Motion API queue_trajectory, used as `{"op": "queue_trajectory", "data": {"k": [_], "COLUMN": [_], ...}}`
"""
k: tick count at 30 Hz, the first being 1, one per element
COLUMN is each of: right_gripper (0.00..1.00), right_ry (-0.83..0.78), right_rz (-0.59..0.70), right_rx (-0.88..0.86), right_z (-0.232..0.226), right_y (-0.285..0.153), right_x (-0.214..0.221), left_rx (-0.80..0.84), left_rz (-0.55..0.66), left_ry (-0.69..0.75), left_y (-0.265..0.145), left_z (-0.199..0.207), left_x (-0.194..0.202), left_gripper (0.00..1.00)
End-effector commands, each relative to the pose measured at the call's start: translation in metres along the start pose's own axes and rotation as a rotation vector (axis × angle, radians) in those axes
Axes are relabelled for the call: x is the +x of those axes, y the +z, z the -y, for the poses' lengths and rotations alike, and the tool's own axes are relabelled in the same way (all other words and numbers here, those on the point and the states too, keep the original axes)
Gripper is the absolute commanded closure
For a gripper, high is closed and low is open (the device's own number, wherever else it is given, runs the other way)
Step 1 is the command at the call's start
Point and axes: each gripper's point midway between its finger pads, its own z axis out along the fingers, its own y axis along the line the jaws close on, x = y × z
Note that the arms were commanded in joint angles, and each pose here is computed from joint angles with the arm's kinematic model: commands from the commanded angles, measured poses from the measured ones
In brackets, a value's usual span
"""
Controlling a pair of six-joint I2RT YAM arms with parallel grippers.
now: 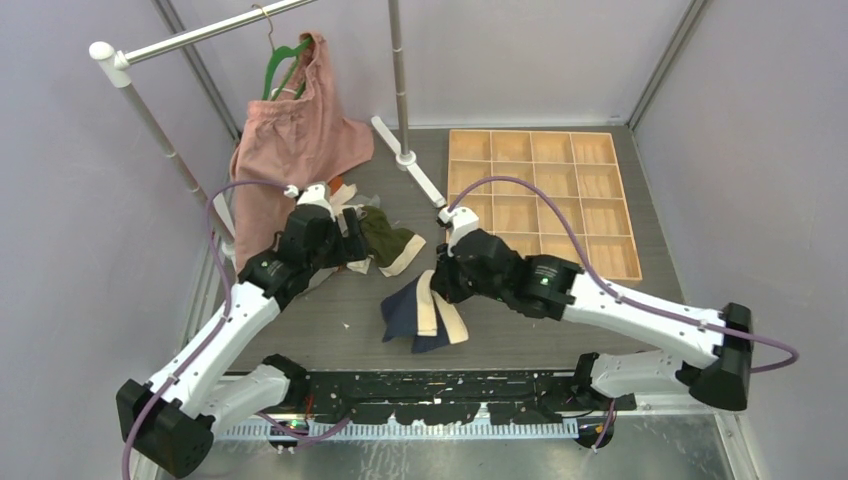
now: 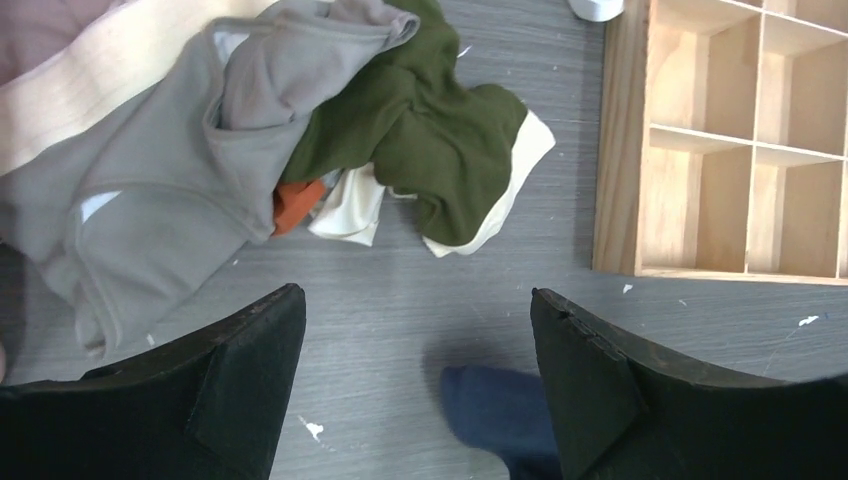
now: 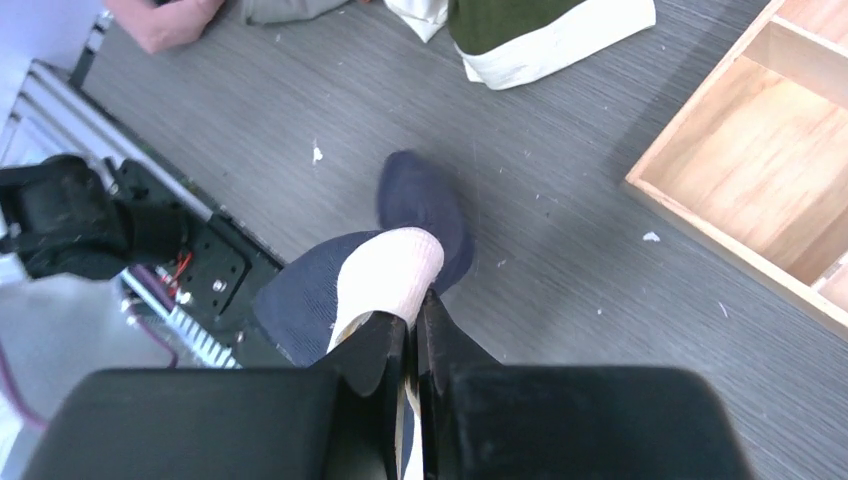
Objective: Roll the underwear
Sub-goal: Place the underwear at the center of the board.
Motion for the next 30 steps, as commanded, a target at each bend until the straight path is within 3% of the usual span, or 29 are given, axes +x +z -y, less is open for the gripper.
{"op": "queue_trajectory", "data": {"k": [1,7,14,19,25,30], "right_gripper": [0.99,0.99,0.99,0.99,0.99,0.99], "right_ry": [0.049,0.195,0.151,0.111,0.075,0.113], "right_rz": [0.041,-0.036,-0.173,-0.218,-0.233,-0.230], "right_rx": [0.060,0.232,0.345,0.499,0.764,0.869], "right_z": [0.004,0.076,0.115,0.145,0.207,0.254], "right_y": [0.042,0.112,0.165,0.162,0.129,0.102], "right_x": [-0.011,-0.003,0.027,0.044,0.049,0.039], "left_rx": [-0.059,-0.093,-0.087,-0.081,-0.046,-0.017], "left_rz": [0.052,0.092,0.063,0.061,0.016,-0.006], "left_ry": [-0.046,-0.046,-0.037,-0.031,-0.025,-0.019], "left_y": [-0.018,-0.032,-0.029,-0.028,-0.018,-0.011], "left_z": [-0.014,-0.024,-0.025,-0.024,-0.015,-0.009], "left_x": [-0.006,-0.013,-0.003,-0.002,0.005,0.010], "left_gripper": [0.17,0.16,0.17,0.17,0.17,0.18]}}
